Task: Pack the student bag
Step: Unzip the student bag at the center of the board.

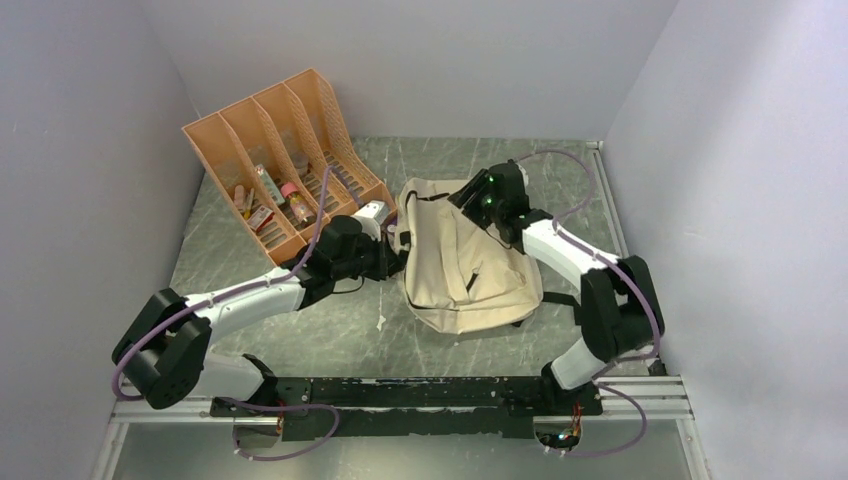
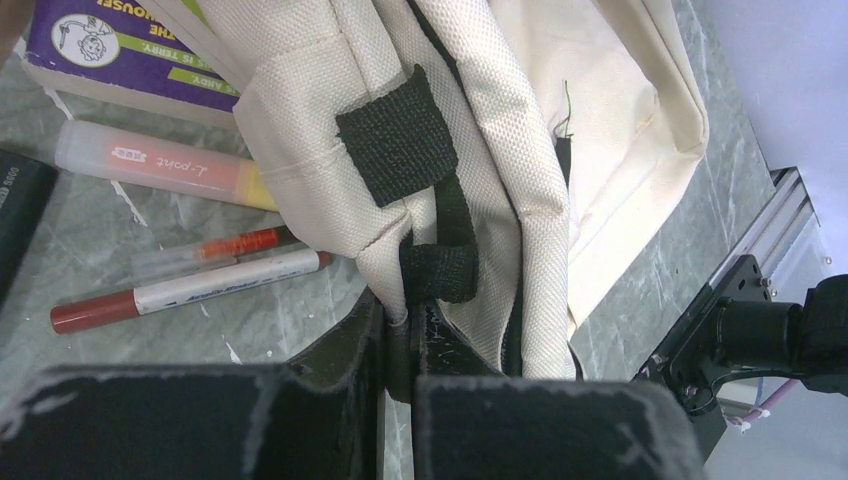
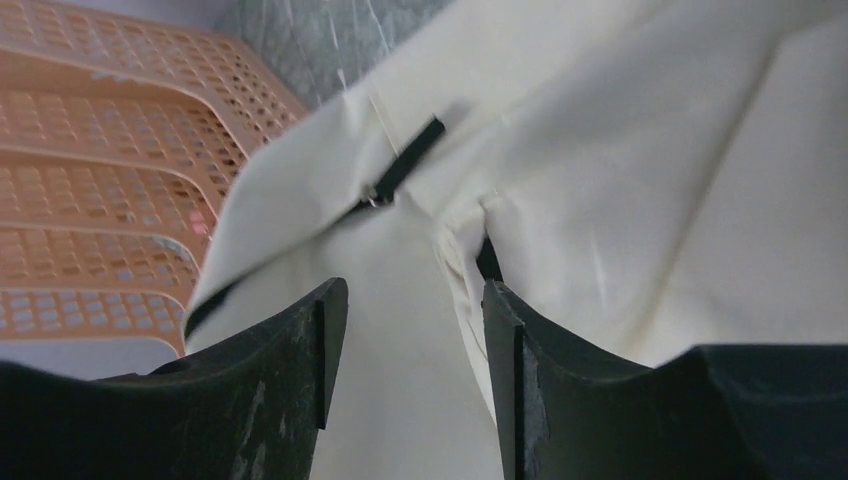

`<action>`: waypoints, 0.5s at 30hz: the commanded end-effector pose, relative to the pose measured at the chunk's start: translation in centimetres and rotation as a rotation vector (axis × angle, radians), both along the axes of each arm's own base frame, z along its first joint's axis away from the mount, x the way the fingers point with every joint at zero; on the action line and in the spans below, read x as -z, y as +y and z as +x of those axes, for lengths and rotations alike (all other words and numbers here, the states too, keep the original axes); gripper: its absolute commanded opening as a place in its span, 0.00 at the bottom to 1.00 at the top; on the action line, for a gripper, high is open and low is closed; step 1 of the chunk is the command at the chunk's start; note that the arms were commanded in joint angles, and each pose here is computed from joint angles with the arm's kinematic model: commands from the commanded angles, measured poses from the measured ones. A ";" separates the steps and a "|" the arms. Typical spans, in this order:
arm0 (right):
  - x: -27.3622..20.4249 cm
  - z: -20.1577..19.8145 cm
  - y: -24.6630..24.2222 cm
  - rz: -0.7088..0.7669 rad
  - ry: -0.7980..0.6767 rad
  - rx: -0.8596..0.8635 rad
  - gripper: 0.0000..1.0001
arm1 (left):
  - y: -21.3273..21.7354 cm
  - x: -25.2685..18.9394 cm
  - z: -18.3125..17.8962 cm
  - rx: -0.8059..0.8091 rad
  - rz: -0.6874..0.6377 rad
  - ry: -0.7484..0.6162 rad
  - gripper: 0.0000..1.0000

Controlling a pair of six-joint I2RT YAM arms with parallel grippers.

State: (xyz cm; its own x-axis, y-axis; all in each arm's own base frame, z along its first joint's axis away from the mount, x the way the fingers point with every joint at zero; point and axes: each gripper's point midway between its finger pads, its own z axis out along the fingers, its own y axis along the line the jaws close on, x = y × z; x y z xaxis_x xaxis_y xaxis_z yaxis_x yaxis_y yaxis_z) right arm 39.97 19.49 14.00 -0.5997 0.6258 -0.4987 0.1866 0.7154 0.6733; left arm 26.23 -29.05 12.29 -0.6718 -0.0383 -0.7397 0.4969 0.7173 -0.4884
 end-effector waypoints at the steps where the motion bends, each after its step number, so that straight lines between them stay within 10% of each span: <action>1: -1.4 3.7 1.1 0.102 -0.048 0.005 0.54 | -1.0 -0.3 -1.9 0.084 -0.035 0.003 0.05; 15: 3.2 5.7 3.1 0.251 0.071 -0.074 0.42 | -1.7 -0.6 -2.4 0.113 -0.043 0.002 0.05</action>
